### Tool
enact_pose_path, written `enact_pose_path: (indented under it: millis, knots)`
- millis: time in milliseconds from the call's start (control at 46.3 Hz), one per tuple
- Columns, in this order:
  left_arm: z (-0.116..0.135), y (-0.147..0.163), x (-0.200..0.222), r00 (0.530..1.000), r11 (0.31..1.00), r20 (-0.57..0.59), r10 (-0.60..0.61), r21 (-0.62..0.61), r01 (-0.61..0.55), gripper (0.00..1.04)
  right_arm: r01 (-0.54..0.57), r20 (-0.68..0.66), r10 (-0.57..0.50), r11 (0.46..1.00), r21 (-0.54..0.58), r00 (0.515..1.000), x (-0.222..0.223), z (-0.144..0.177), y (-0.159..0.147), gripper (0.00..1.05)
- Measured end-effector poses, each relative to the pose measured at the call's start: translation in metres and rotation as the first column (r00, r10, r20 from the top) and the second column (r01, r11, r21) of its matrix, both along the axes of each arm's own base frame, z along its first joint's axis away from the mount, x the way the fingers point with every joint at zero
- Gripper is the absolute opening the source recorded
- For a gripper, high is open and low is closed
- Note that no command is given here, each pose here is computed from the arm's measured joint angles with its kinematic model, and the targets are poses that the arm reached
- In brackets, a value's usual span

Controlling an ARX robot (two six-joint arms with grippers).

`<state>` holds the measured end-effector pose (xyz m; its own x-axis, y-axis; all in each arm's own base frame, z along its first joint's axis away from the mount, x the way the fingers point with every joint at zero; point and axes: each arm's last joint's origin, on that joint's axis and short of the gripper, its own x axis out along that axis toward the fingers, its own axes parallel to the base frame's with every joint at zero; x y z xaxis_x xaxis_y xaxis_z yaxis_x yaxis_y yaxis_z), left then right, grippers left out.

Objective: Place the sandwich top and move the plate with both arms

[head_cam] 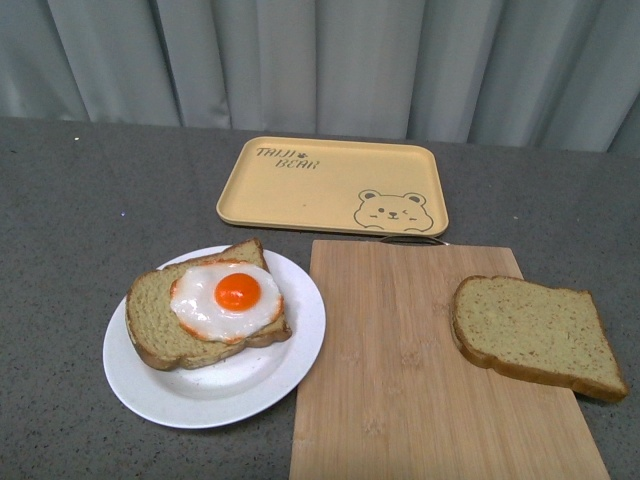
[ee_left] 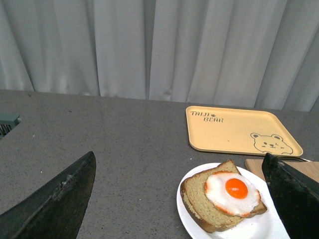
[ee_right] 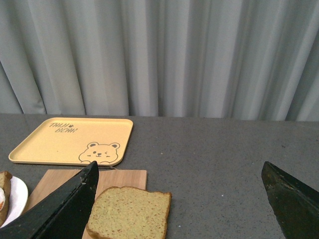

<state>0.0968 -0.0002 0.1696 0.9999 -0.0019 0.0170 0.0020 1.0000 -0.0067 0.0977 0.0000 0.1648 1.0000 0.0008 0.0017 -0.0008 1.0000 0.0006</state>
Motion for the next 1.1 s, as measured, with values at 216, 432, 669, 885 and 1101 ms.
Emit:
enact_pose_path:
  millis: [216,432,669,885,1101]
  knots:
    - [0.0000,0.0000,0.0000,1.000,1.000,0.000,0.000,0.000,0.000,0.98,0.000,0.000,0.000,1.000,0.000,1.000,0.0000,0.0000,0.0000,0.95]
    - [0.0000,0.0000,0.0000,1.000,1.000,0.000,0.000,0.000,0.000,0.98,0.000,0.000,0.000,1.000,0.000,1.000,0.0000,0.0000,0.0000,0.95]
    - [0.0000,0.0000,0.0000,1.000,1.000,0.000,0.000,0.000,0.000,0.98,0.000,0.000,0.000,1.000,0.000,1.000,0.0000,0.0000,0.0000,0.95]
    - [0.0000,0.0000,0.0000,1.000,1.000,0.000,0.000,0.000,0.000,0.98,0.000,0.000,0.000,1.000,0.000,1.000,0.0000,0.0000,0.0000,0.95]
    - [0.0000,0.0000,0.0000,1.000,1.000,0.000,0.000,0.000,0.000,0.98,0.000,0.000,0.000,1.000,0.000,1.000,0.0000,0.0000,0.0000,0.95]
